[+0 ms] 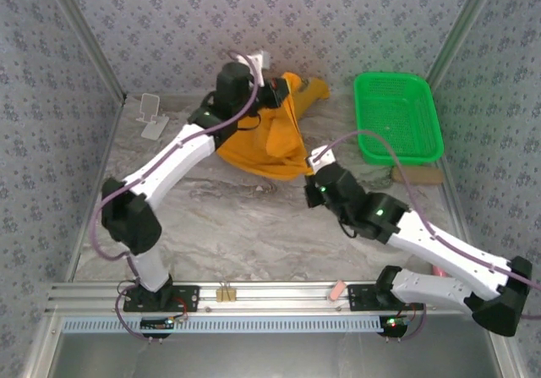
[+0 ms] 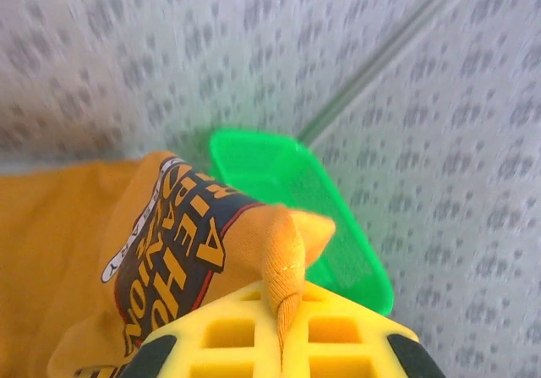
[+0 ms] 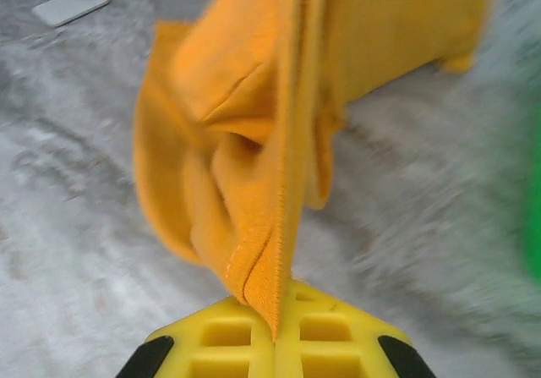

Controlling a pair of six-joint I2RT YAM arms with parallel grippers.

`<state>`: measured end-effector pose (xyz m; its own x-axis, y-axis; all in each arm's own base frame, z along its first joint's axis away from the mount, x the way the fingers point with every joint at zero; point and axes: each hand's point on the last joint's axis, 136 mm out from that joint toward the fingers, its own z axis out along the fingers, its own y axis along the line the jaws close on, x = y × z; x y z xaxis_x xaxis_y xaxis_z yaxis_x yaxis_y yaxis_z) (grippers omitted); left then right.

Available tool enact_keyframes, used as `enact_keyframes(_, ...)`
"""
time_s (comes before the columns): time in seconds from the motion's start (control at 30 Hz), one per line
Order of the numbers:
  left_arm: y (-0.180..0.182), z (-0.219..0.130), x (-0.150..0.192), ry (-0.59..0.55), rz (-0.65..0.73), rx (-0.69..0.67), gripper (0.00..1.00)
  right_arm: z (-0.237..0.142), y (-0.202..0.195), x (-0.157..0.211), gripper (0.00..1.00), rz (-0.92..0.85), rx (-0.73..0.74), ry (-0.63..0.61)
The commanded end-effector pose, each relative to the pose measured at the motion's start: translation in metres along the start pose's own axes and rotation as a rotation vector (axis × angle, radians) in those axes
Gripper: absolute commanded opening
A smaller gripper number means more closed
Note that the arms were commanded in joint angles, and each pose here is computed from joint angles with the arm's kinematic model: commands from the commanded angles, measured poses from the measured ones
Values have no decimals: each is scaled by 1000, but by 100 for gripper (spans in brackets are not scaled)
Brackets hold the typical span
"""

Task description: Fold the inside-out t-shirt

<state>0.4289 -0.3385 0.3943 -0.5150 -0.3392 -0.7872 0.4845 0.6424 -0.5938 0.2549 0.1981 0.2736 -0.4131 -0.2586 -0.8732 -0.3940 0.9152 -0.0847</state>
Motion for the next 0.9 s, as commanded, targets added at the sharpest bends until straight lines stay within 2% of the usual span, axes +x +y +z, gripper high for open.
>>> enact_keyframes(0.0, 11, -43, -45, -130, 20, -176, 0, -21, -45, -11, 0, -248, 149, 51)
enact_keyframes(0.1, 14, -74, -62, -215, -14, -235, 0, -28, -61, -46, 0, -324, 195, -12)
enact_keyframes(0.23, 26, -109, -78, -313, -97, -274, 0, -35, -87, -108, 0, -305, 270, -118)
enact_keyframes(0.33, 37, -137, -96, -394, -126, -311, 0, -24, -108, -146, 0, -308, 326, -149)
enact_keyframes(0.5, 66, -175, -125, -624, -117, -424, 0, 23, -144, -211, 0, -284, 397, -236)
enact_keyframes(0.6, 91, -169, -141, -670, -148, -440, 0, 55, -165, -254, 0, -272, 442, -296)
enact_keyframes(0.73, 122, -144, -171, -698, -224, -434, 0, 83, -188, -315, 0, -208, 460, -412)
enact_keyframes(0.83, 118, -126, -204, -685, -283, -323, 0, 77, -189, -361, 0, -245, 491, -539)
enact_keyframes(0.87, 111, -121, -215, -676, -292, -272, 0, 64, -188, -376, 0, -266, 510, -605)
